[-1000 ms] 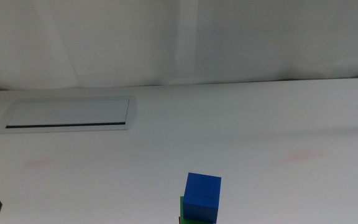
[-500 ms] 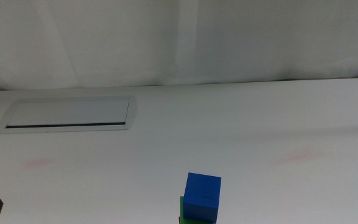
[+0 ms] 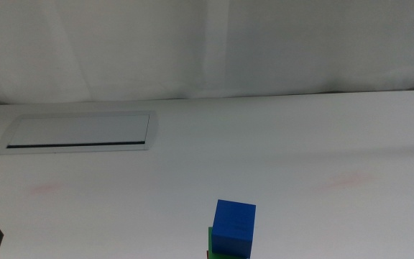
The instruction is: Stack red cubes first, then green, then blue cubes in a specific spot.
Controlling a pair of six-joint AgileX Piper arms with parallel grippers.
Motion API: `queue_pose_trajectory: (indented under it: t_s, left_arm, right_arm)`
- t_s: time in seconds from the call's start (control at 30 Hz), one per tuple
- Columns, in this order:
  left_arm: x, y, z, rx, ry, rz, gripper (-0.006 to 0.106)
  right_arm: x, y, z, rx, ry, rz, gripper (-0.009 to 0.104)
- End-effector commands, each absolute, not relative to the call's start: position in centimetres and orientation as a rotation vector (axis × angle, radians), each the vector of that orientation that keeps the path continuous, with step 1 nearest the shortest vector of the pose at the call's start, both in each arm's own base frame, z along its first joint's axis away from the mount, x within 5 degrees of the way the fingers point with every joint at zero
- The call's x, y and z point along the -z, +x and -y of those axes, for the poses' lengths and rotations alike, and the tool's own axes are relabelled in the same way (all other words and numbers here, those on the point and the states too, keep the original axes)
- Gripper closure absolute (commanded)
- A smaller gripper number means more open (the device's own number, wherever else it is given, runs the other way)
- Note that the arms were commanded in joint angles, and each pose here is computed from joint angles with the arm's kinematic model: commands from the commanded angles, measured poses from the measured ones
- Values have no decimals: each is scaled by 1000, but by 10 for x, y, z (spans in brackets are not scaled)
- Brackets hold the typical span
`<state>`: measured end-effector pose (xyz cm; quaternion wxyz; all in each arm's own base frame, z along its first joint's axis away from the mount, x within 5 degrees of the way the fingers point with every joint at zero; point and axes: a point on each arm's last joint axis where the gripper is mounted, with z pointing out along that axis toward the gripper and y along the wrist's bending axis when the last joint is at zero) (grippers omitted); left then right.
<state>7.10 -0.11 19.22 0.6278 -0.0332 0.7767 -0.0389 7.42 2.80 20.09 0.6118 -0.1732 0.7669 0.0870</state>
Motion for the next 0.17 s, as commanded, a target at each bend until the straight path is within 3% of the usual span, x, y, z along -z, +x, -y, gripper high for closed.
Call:
queue_pose_trajectory:
  t_s: [0.0, 0.13]
  left_arm:
    - [-180, 70, 2, 87, -62, -1803, 104]
    - [-180, 70, 2, 87, -62, -1803, 104]
  right_arm:
    - [-200, 74, -28, -188, -410, -1761, 97]
    - [-200, 74, -28, -188, -410, -1761, 97]
